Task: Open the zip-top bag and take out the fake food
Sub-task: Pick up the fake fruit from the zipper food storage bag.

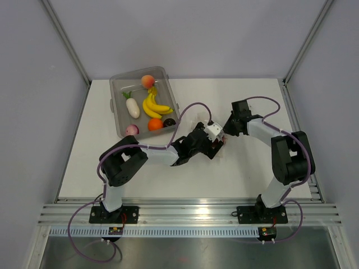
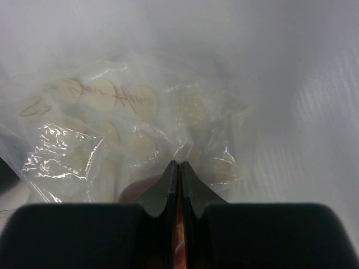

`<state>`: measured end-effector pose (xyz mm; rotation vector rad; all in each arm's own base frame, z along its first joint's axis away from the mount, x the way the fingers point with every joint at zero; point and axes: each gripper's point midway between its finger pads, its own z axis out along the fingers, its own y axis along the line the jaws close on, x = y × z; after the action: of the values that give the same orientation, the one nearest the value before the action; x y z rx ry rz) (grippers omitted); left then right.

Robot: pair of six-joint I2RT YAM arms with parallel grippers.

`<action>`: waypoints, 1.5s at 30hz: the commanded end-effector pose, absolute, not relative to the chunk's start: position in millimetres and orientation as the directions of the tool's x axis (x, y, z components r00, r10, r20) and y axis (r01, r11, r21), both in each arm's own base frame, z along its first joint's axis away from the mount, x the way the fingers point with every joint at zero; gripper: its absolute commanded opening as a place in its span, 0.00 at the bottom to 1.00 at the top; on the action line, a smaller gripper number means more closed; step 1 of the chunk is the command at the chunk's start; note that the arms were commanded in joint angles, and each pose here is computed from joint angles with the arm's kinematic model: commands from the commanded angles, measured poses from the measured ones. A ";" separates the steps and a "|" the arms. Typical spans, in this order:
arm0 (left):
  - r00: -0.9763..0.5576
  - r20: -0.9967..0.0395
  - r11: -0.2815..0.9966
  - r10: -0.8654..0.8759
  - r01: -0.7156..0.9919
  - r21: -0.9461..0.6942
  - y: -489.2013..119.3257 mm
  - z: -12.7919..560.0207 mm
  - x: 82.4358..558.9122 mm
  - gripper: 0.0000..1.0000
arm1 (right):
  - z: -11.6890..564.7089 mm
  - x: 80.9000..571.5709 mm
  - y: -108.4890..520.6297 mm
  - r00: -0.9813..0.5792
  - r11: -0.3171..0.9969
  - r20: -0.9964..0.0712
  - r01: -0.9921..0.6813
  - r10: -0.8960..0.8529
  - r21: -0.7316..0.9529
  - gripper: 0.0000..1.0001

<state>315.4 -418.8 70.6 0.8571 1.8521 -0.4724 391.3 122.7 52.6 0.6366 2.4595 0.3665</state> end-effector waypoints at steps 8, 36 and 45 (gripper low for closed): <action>-0.144 -0.921 0.606 0.362 0.787 0.115 -441.6 82.9 322.2 0.99 | 48.1 395.2 150.6 -0.784 0.834 -0.392 0.272 0.481 0.480 0.03; -0.193 -0.935 0.737 0.296 0.669 0.095 -409.9 122.6 329.5 0.63 | 64.9 390.9 104.1 -0.650 0.812 -0.487 0.460 0.583 0.359 0.00; -0.170 -0.969 0.780 0.177 0.625 0.033 -386.3 171.3 323.2 0.62 | 74.7 389.0 88.8 -0.588 0.787 -0.528 0.514 0.613 0.342 0.00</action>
<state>315.9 -389.2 131.3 0.7534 1.8040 -0.4028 389.1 101.8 61.2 0.7815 2.3934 0.2497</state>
